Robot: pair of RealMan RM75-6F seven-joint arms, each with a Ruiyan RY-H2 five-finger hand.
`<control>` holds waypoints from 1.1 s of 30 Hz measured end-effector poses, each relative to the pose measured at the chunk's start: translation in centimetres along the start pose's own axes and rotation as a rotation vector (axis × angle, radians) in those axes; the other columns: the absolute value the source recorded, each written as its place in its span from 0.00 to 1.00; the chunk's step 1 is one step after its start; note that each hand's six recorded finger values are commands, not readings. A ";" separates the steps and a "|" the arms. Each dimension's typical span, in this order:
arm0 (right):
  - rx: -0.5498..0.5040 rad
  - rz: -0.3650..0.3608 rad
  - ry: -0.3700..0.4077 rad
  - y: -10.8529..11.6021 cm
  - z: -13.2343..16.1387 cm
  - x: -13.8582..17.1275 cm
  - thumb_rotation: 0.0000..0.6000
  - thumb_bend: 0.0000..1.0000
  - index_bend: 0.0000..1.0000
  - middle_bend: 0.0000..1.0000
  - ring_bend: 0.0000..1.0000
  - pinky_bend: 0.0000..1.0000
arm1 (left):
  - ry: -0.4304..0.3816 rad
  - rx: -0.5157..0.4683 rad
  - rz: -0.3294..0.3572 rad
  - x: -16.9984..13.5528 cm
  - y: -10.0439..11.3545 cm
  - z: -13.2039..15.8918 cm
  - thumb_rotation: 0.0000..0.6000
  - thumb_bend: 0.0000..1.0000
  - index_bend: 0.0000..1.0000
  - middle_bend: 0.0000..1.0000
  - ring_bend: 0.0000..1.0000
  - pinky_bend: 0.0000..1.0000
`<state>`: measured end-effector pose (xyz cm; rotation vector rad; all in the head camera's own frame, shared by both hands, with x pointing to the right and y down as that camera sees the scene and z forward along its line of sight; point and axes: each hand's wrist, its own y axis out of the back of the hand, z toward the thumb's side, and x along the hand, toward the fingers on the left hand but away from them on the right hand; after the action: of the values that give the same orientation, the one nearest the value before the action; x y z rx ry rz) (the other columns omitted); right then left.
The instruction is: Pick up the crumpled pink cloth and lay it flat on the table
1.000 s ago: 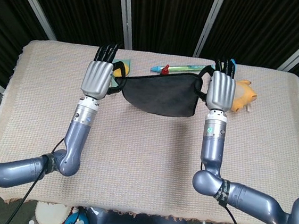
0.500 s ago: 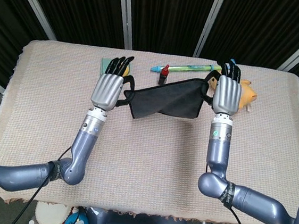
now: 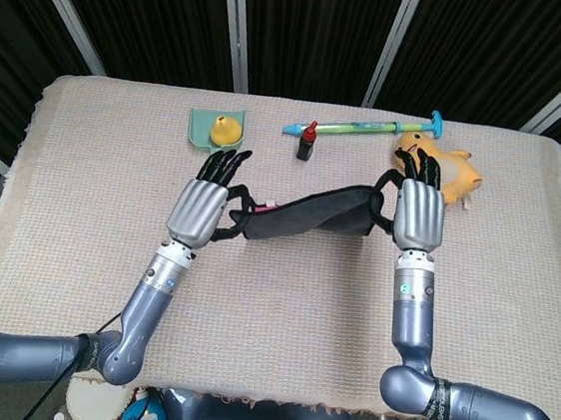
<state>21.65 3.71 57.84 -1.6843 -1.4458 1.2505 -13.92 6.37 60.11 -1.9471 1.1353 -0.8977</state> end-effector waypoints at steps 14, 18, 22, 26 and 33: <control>0.024 0.057 0.069 -0.9 0.3 5.4 1.00 0.53 0.61 0.20 0.00 0.01 | -0.036 -0.027 -0.030 -4.0 -0.4 0.9 1.00 0.46 0.59 0.05 0.00 0.01; 0.030 0.072 0.091 -1.5 0.5 6.7 1.00 0.53 0.61 0.20 0.00 0.01 | -0.042 -0.030 -0.040 -5.0 -0.6 1.0 1.00 0.46 0.59 0.05 0.00 0.01; 0.040 0.094 0.101 -2.3 0.1 8.0 1.00 0.53 0.61 0.20 0.00 0.01 | -0.045 -0.031 -0.059 -6.1 -1.2 0.9 1.00 0.46 0.59 0.05 0.00 0.01; 0.051 0.115 0.092 -3.2 -0.8 9.1 1.00 0.53 0.61 0.20 0.00 0.01 | -0.044 -0.031 -0.079 -7.2 -1.9 0.7 1.00 0.46 0.59 0.05 0.00 0.01; 0.063 0.136 0.084 -4.3 -2.0 10.6 1.00 0.53 0.61 0.20 0.00 0.01 | -0.052 -0.032 -0.102 -8.9 -2.8 0.5 1.00 0.46 0.59 0.05 0.00 0.01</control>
<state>21.45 15.19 59.45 -1.7952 -1.2477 1.2671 -15.71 15.56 60.33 -2.0584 1.0343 -0.8816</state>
